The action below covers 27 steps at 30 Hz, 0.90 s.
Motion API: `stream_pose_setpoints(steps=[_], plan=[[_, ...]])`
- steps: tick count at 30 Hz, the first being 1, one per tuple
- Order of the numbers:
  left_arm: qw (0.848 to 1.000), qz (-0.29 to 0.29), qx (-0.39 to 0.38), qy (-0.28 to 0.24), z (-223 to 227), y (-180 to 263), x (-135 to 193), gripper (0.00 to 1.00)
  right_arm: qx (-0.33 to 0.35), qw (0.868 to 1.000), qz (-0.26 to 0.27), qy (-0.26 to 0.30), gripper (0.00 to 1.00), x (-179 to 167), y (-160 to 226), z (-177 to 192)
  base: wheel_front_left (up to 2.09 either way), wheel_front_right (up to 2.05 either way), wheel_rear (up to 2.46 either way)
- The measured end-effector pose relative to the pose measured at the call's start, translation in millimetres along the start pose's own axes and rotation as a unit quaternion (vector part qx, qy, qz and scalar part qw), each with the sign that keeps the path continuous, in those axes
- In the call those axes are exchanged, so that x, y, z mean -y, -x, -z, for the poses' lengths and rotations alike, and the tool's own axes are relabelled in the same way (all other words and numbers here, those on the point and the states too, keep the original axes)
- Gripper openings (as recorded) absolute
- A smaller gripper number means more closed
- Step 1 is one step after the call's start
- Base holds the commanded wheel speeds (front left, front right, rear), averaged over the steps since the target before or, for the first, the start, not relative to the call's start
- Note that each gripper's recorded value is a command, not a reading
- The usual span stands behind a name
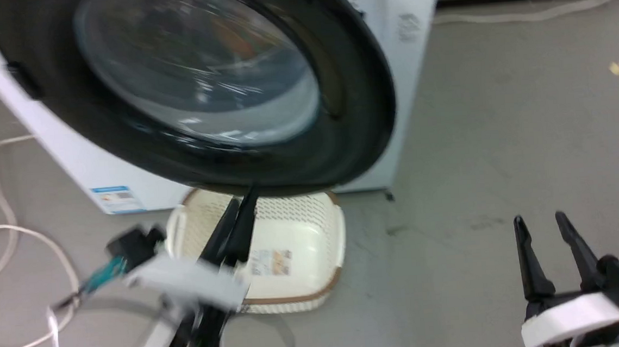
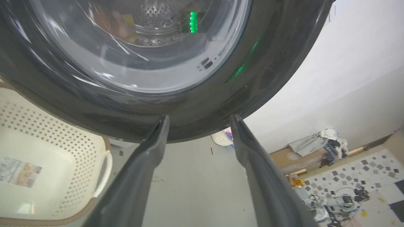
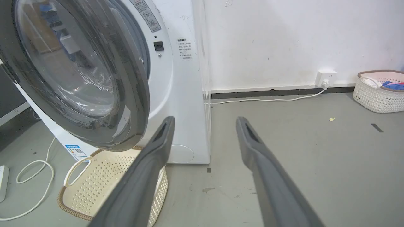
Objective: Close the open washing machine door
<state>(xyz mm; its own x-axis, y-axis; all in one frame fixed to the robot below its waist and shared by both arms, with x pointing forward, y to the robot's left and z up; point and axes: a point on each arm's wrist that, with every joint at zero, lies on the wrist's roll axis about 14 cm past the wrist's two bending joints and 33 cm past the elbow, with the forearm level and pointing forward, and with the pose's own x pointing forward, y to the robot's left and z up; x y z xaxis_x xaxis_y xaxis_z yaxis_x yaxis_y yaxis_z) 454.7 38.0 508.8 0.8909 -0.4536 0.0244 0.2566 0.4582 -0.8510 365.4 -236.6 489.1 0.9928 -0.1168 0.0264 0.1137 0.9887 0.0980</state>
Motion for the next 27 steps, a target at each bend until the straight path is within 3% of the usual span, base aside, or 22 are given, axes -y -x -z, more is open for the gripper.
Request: stream_pose_setpoints(steps=[3,6,9,12,17,26,27], plan=[[0.995,-0.019,0.021,-0.096,-17.9,39.9,-17.7,1.00,0.007,1.000,-0.026,-0.002,1.00,-16.6,2.2,-3.6,0.00,0.00,0.00],[0.980,-0.052,0.049,-0.185,-43.8,72.2,-32.2,1.00,0.008,0.999,-0.053,-0.006,1.00,-34.9,5.3,-3.6,0.00,0.00,0.00],[0.944,-0.058,0.105,-0.307,-84.3,95.8,-16.7,1.00,0.013,0.996,-0.084,-0.009,1.00,-55.1,7.0,-7.0,0.00,0.00,0.00],[0.908,-0.072,0.146,-0.387,-104.4,122.9,-4.7,1.00,0.025,0.994,-0.110,-0.011,1.00,-72.2,5.4,-14.5,0.00,0.00,0.00],[0.865,-0.087,0.166,-0.464,-104.1,153.6,5.3,1.00,0.036,0.990,-0.136,-0.013,1.00,-90.0,4.1,-21.8,0.00,0.00,0.00],[0.831,-0.126,0.136,-0.525,-75.7,163.4,-10.3,1.00,0.018,0.988,-0.154,-0.015,1.00,-101.8,9.0,-10.4,0.00,0.00,0.00],[0.828,-0.129,0.131,-0.530,-73.5,162.7,-12.4,1.00,0.014,0.987,-0.158,-0.015,0.74,-104.4,8.9,-7.6,0.00,0.00,0.00]])
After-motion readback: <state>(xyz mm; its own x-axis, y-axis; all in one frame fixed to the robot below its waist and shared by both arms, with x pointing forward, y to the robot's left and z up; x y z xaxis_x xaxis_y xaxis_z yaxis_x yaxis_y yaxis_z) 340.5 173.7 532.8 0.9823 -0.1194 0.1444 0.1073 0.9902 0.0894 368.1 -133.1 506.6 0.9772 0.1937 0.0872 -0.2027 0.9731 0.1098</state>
